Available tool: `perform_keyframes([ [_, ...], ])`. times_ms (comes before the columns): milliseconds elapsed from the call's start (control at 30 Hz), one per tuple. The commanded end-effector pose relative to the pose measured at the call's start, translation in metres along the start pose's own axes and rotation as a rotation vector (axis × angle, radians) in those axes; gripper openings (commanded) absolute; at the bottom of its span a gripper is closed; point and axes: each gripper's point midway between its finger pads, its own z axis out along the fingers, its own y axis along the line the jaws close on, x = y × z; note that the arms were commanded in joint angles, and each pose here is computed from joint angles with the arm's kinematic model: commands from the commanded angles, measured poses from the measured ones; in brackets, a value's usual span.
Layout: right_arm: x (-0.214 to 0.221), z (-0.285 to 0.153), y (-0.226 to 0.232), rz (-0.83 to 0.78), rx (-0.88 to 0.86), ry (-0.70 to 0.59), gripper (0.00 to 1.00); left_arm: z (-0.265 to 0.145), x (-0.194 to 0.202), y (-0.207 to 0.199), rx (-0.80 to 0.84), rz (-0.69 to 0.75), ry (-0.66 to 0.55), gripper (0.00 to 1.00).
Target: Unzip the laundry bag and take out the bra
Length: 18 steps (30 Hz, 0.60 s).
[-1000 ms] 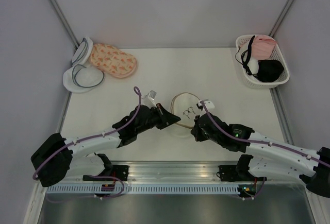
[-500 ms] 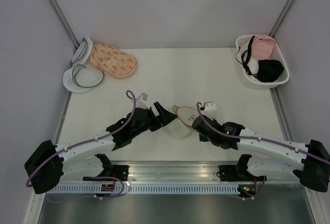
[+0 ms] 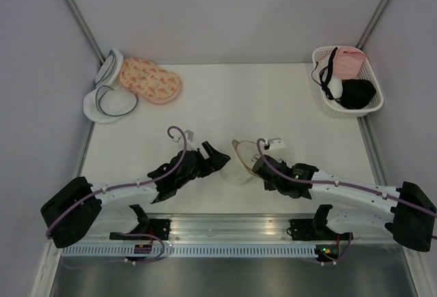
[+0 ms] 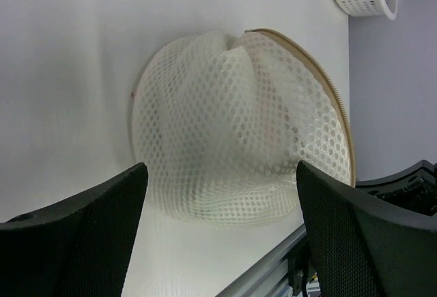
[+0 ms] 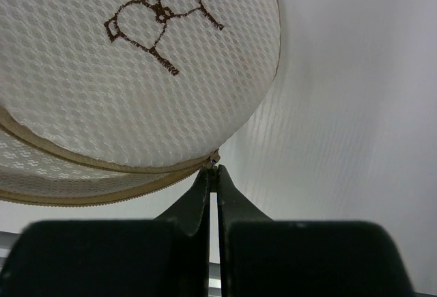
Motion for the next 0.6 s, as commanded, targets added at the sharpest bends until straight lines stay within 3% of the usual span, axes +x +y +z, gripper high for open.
perform_keyframes([
  [0,-0.004,0.001,0.009,0.022,-0.041,-0.014,0.00,0.010,-0.011,-0.043,0.189,0.114,-0.052,0.91],
  [100,-0.002,0.003,0.017,0.023,-0.079,-0.007,0.00,0.020,-0.005,-0.044,0.218,0.186,-0.042,0.83],
  [167,-0.001,0.003,0.020,0.021,-0.094,-0.002,0.01,0.024,-0.003,-0.050,0.255,0.207,-0.042,0.67],
  [200,-0.001,0.003,0.020,0.020,-0.090,-0.002,0.00,0.027,0.000,-0.048,0.253,0.211,-0.032,0.58],
  [233,-0.001,0.003,0.019,0.018,-0.090,-0.002,0.01,0.029,0.003,-0.048,0.255,0.214,-0.018,0.39],
  [300,-0.002,0.002,0.019,0.017,-0.092,-0.007,0.00,0.031,0.006,-0.047,0.254,0.212,-0.006,0.21],
  [333,-0.002,0.001,0.019,0.017,-0.093,-0.008,0.01,0.031,0.007,-0.047,0.253,0.210,-0.004,0.05],
  [500,-0.011,-0.007,0.006,0.067,-0.042,-0.041,0.02,0.022,0.004,-0.046,0.262,0.206,-0.015,0.02],
  [533,-0.012,-0.010,0.003,0.068,-0.029,-0.042,0.29,0.021,0.003,-0.045,0.260,0.211,-0.021,0.02],
  [567,-0.016,-0.018,0.003,0.071,-0.044,-0.049,0.43,0.019,0.003,-0.042,0.252,0.214,-0.022,0.02],
])
